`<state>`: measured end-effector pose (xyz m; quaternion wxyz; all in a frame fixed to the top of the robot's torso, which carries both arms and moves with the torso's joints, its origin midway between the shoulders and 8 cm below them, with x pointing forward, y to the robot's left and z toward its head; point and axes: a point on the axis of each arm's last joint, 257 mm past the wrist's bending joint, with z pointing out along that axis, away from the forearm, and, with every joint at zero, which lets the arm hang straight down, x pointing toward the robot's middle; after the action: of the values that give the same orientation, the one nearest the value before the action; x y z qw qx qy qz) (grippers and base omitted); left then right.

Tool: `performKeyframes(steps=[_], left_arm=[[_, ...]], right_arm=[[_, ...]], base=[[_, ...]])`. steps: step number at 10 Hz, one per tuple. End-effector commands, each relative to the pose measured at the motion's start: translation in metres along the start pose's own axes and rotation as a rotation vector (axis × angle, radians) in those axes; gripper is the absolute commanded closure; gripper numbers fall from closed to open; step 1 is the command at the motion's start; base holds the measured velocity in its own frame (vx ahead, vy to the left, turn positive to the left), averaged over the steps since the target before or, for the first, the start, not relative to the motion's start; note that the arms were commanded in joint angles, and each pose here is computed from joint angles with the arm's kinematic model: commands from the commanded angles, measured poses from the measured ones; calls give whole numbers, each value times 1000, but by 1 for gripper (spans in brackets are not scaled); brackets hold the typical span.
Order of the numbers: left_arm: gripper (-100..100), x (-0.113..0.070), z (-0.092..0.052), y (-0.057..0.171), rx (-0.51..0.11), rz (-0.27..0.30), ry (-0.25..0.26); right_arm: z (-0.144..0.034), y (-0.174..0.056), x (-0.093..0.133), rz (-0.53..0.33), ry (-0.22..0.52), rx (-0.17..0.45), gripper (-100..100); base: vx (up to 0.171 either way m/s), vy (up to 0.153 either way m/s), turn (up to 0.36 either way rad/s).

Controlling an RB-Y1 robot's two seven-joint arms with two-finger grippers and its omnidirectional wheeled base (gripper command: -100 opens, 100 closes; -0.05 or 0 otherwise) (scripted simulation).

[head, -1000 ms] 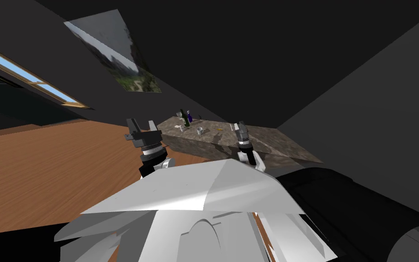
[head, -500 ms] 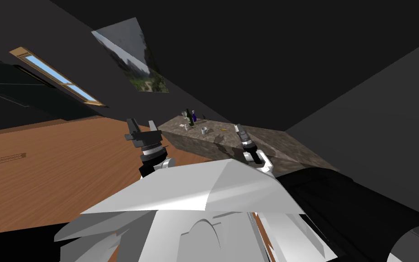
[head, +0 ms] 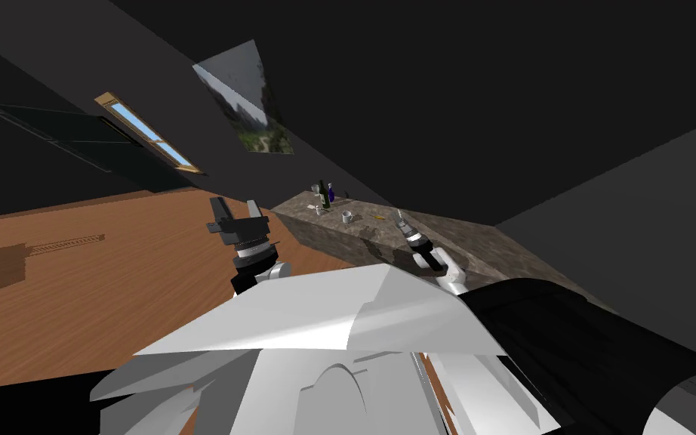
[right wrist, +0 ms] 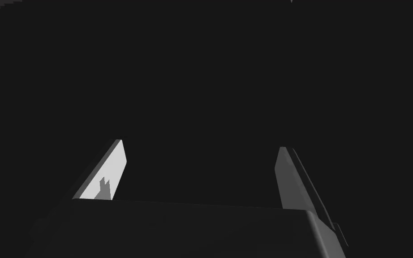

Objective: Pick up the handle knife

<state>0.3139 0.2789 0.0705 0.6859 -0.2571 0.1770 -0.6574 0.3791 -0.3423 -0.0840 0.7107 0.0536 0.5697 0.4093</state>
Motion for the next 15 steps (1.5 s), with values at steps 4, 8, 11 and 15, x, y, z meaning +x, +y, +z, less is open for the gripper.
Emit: performKeyframes(steps=[4, 8, 11, 15], left_arm=[[0, 0, 0, 0, 0, 0, 0], [0, 0, 0, 0, 0, 0, 0], [0, 0, 0, 0, 0, 0, 0], [0, 0, 0, 0, 0, 0, 0]], right_arm=[[-41, -62, 20, -136, 213, 126, -100], [-76, -102, 33, -212, 361, 211, -100], [-118, -139, 39, -276, 508, 297, -100], [-165, -172, 37, -335, 655, 383, -100]], base=[[17, 53, 192], [20, 43, 190], [40, 30, 230], [30, 17, 175]])
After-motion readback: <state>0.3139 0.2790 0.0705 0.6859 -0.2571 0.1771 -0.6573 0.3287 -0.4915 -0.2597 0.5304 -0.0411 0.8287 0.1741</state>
